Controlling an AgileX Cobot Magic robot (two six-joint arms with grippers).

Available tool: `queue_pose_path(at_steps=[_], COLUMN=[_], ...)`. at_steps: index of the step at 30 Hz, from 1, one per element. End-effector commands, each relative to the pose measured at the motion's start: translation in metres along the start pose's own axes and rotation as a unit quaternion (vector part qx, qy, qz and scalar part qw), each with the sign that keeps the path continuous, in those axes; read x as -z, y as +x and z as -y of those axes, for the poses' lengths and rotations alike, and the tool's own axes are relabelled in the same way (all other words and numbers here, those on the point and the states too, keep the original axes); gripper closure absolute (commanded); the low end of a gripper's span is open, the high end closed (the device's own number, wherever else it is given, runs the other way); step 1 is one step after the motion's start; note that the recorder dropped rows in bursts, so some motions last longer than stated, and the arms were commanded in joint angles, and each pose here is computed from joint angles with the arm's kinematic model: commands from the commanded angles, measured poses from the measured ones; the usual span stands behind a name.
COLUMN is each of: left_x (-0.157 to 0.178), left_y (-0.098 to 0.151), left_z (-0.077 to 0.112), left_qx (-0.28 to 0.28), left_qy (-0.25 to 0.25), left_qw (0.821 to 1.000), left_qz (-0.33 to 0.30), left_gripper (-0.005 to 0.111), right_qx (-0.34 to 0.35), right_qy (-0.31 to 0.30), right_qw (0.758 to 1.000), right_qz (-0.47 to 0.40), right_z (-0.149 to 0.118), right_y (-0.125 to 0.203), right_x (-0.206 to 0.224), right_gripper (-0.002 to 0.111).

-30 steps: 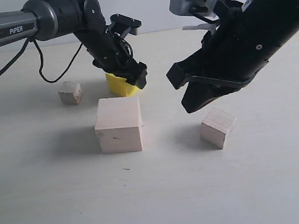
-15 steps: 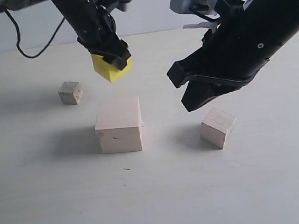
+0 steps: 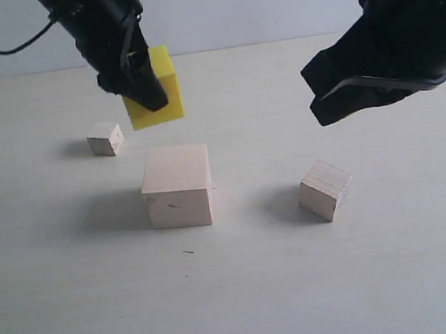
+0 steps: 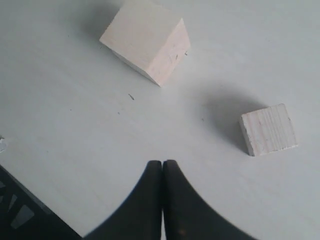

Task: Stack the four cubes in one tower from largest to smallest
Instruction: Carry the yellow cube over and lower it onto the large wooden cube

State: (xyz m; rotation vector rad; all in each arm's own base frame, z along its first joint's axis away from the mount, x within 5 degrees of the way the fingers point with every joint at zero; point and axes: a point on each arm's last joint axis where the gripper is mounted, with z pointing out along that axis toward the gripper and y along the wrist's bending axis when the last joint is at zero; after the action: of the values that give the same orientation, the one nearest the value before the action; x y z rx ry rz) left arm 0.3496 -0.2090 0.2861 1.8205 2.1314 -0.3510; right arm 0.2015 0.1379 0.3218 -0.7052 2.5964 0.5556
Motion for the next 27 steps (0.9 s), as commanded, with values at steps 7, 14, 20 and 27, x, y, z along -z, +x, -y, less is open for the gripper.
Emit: queue_pose_path(at_steps=[7,14,20,27], left_x=[-0.002,-0.007,-0.029,-0.052], left_y=[0.013,0.01,0.014,0.018], left_z=[0.033,0.036,0.031,0.021], left_qx=[-0.078,-0.161,-0.159,-0.152], left_qy=[0.062,0.064,0.085,0.086], left_qw=[0.994,0.984,0.983,0.985], left_qz=[0.036,0.036,0.017,0.004], left_gripper=[0.107,0.107,0.107,0.107], right_qx=[-0.005,-0.012,-0.013,-0.01], right_qy=[-0.01,-0.021,-0.023,-0.018], right_qw=[1.0,1.0,1.0,1.0], right_qz=[-0.004,-0.007,-0.007,-0.007], right_z=[-0.004,-0.006,-0.006,-0.005], right_y=[0.005,0.005,0.005,0.005], right_x=[0.007,0.007,0.007,0.007], right_gripper=[0.108,0.108,0.108,0.108])
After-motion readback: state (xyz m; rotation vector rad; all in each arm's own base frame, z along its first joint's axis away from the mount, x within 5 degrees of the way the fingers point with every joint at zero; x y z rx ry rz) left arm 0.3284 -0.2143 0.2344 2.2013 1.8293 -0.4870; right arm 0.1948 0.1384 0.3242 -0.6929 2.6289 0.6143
